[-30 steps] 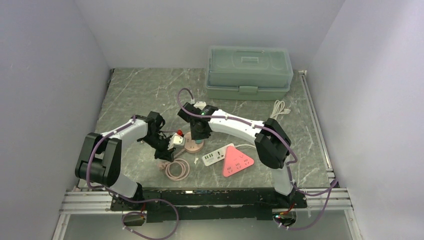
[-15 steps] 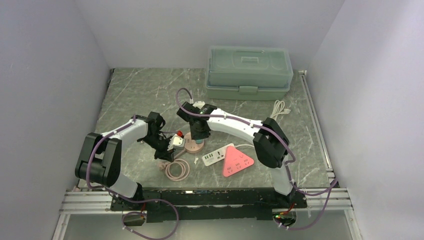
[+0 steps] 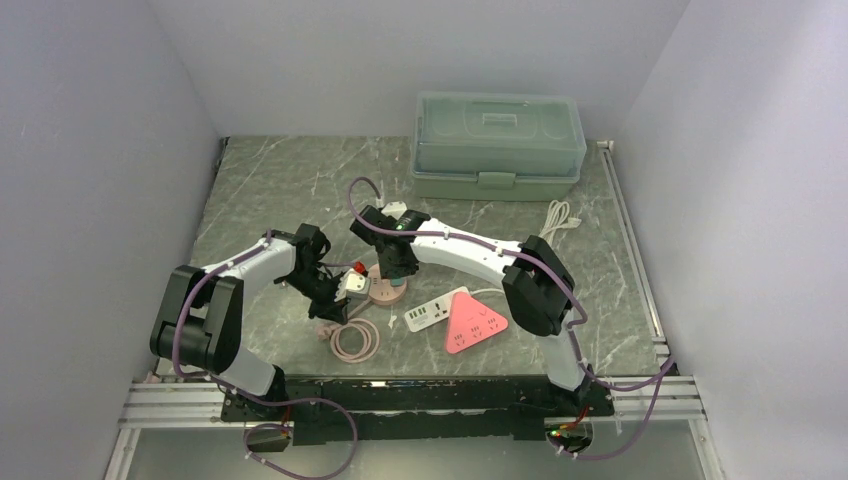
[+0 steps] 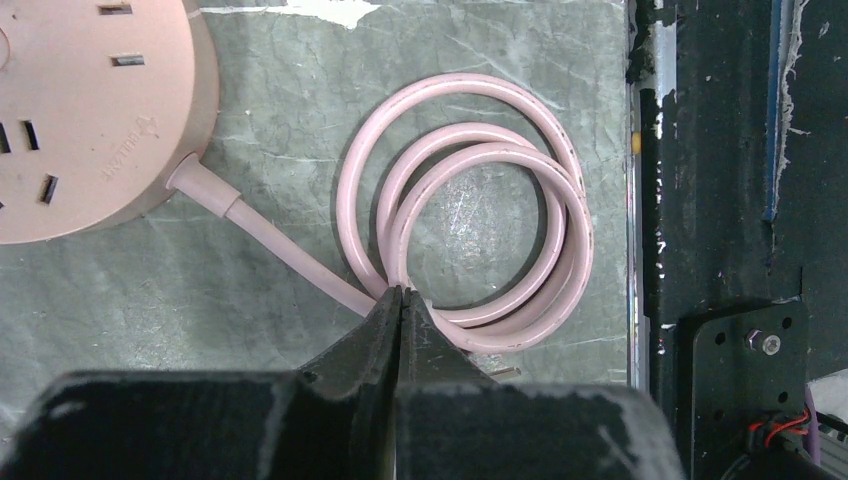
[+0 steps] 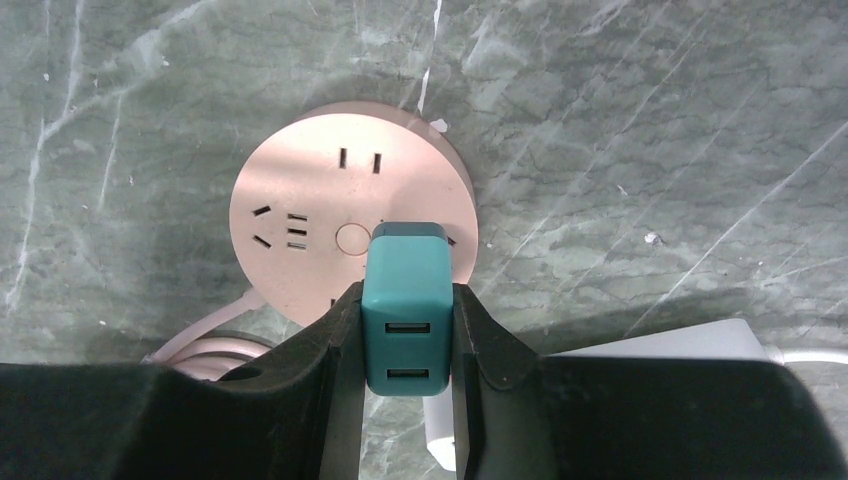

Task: Insert the plug
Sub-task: Insert the plug into the socket.

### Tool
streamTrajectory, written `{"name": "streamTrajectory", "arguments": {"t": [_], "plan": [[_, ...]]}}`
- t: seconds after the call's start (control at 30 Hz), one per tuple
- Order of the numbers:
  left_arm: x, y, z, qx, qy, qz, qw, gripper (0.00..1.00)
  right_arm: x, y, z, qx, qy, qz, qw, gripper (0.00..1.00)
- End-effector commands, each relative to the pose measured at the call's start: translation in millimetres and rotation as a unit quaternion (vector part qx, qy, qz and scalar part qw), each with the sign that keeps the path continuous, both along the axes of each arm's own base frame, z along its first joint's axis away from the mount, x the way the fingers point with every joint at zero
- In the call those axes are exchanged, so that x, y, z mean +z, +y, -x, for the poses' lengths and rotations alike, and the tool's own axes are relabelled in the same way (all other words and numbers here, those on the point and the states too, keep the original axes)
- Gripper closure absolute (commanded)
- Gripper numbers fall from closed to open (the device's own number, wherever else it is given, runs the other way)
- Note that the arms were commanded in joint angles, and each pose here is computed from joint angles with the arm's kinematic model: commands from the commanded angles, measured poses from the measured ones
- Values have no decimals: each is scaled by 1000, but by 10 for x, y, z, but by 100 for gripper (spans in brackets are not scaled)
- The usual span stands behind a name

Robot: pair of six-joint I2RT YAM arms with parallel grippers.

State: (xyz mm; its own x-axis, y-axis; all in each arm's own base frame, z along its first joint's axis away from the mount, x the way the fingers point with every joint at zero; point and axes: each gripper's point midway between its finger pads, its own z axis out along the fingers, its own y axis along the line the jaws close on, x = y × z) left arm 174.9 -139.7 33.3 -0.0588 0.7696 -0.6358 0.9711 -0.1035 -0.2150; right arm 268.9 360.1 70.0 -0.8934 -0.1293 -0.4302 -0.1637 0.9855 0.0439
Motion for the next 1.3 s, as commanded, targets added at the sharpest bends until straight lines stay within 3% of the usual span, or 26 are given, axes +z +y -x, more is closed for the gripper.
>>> {"name": "streamTrajectory", "arguments": {"t": [0.0, 0.5, 0.73, 0.87, 0.97, 1.1, 1.13, 1.27], "plan": [[67, -23, 115, -17, 4, 16, 1000, 95, -564, -279, 227, 19, 64, 90, 994, 100], [72, -22, 100, -17, 0, 16, 1000, 96, -861, -414, 378, 22, 76, 127, 989, 100], [295, -103, -35, 17, 11, 30, 999, 73, -769, -472, 354, 7, 54, 127, 990, 100], [528, -107, -154, 42, 15, 48, 998, 69, -652, -402, 297, 1, 37, 105, 994, 75], [674, -59, -213, 60, 19, 60, 996, 67, -546, -324, 246, 5, 28, 94, 995, 42], [779, -1, -240, 72, 27, 63, 995, 66, -318, -274, 126, 10, 3, 83, 996, 6], [795, 12, -250, 77, 29, 62, 995, 66, -263, -264, 94, 10, -1, 79, 997, 1], [929, 62, -319, 100, 31, 76, 992, 66, -4, -232, 24, 11, -24, 58, 998, 0]]}}
